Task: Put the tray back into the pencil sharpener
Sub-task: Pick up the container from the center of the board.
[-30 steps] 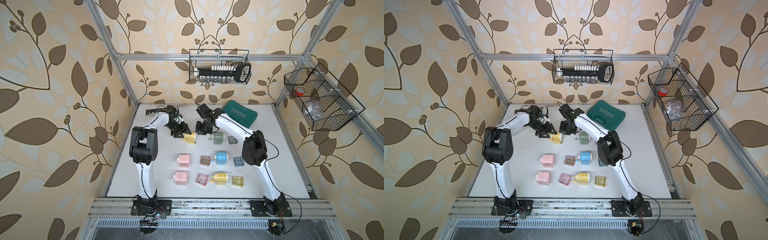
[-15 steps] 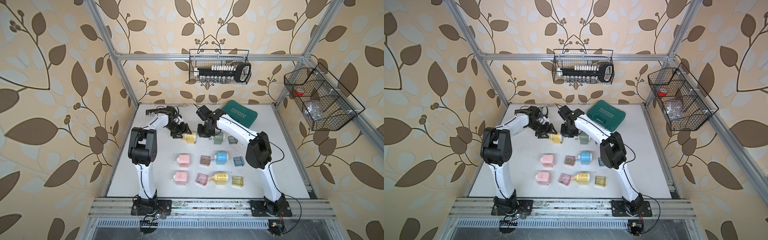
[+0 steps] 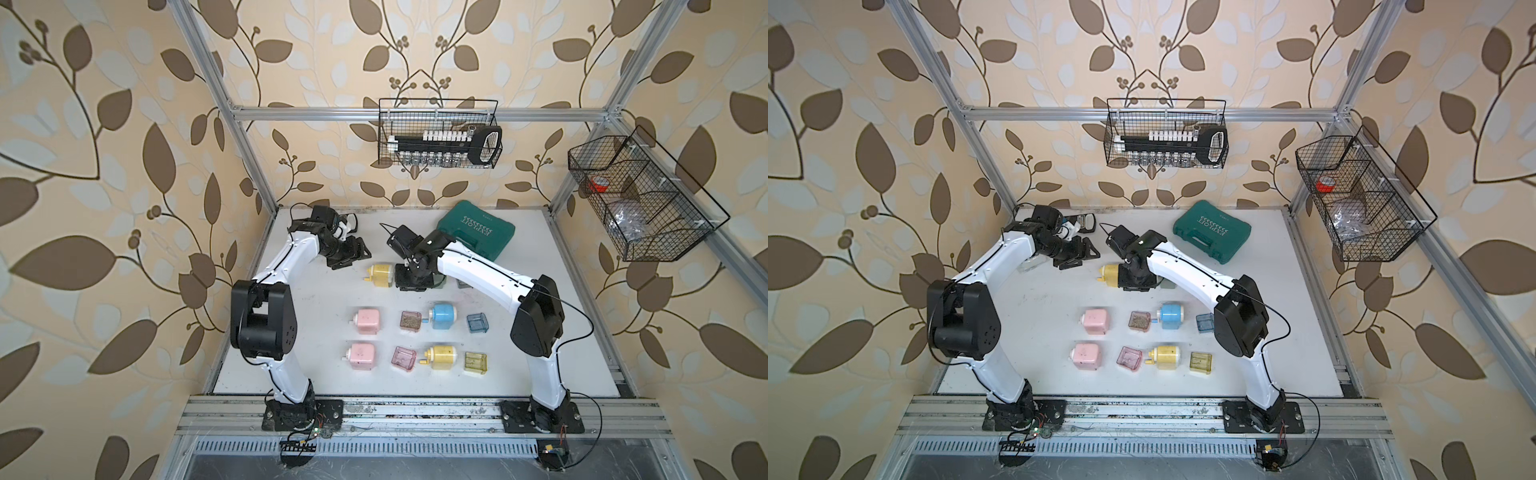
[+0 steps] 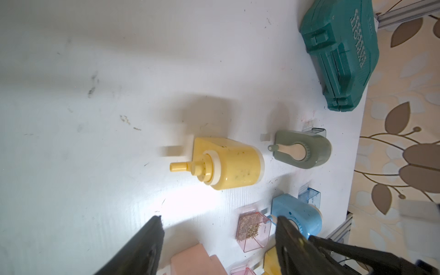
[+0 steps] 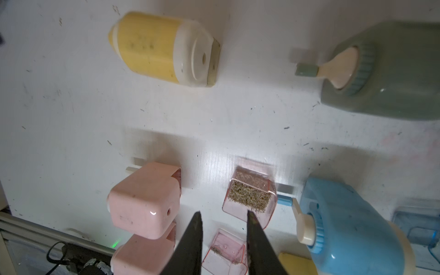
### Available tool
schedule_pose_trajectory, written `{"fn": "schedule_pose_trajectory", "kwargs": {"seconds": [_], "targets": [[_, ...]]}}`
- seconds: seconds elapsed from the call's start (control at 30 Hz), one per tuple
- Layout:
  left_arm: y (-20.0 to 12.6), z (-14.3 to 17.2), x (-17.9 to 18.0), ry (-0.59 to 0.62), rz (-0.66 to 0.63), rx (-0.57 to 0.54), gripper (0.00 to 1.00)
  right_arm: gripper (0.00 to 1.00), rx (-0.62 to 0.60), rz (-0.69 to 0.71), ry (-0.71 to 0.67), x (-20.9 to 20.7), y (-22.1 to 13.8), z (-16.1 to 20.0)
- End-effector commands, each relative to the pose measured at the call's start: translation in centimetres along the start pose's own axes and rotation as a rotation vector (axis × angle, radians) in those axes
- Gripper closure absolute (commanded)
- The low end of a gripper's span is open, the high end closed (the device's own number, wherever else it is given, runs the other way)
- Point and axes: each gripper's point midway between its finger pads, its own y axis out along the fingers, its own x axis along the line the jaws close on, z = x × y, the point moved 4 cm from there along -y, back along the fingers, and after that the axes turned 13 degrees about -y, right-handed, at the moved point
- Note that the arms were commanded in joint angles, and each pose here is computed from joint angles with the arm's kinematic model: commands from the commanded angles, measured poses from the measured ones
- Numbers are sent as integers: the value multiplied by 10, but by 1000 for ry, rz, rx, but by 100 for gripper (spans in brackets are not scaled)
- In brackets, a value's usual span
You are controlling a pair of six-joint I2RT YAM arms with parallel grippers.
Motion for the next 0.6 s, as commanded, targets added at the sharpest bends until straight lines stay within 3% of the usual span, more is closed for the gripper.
{"fn": "schedule_pose_trajectory", "kwargs": {"seconds": [0.0,0.23,0.57], "targets": [[-25,18,10,-20,-82,-52,24,70,15,64,33,1,-5,22],[-15,46,43,-58,-146,-46,29,70,44,184,44,6,9,54],[-7,53,53,-65,-165,-31,31,72,63,293,78,-11,17,71]]}}
